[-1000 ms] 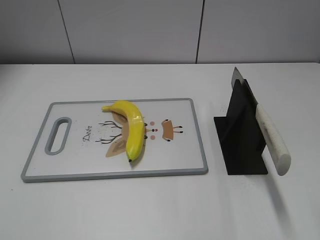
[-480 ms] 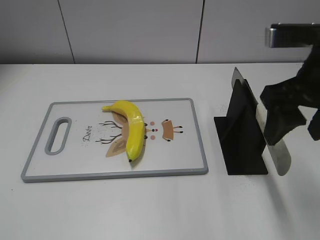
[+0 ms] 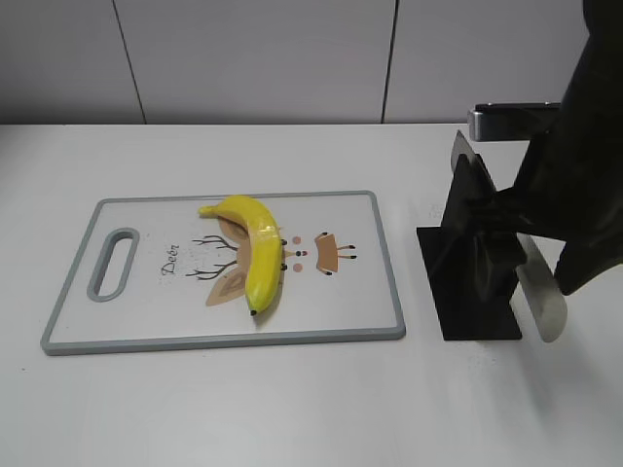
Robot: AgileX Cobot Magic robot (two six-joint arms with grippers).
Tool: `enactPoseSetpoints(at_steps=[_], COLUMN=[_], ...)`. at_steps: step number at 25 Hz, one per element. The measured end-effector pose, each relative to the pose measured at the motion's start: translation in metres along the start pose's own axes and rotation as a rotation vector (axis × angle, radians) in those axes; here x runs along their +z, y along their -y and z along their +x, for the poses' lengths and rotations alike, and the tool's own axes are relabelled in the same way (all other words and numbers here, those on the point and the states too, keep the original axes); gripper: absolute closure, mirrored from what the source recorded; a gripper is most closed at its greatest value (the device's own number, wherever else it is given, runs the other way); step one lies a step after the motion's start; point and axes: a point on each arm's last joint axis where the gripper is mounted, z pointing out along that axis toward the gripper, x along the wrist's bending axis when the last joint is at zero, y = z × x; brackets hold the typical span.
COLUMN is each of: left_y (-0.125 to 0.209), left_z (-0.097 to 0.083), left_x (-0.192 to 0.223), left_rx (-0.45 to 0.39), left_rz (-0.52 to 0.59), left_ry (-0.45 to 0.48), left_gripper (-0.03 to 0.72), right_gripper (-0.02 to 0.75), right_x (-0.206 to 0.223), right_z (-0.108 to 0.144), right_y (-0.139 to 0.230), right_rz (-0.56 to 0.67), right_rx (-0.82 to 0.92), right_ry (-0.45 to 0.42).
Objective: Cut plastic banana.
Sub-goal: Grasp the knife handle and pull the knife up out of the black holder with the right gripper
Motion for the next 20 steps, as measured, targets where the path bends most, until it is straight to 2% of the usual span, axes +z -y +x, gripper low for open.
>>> enactPoseSetpoints(at_steps=[4,11,20], left_y=[0.0000,0.0000,0.0000], left_z=[0.0000,0.0000,0.0000], left_x=[0.0000,0.0000,0.0000], left_rx=[0.000,0.000,0.000], left_rz=[0.000,0.000,0.000], left_ry=[0.000,0.000,0.000], left_gripper=[0.136,0.136,0.136], right_gripper=[0.186,0.404,0.436], right_x=[0.0027,0.0071,0.0103], right_z=[0.0006,-0.0006,0.0003], right_y=[-0.0032,-0.0006,-0.0018], right_rz=[-0.017,0.042,0.050], right_rx=[0.002,0.028,0.038], right_ry=[-0.002,0.021,0.016])
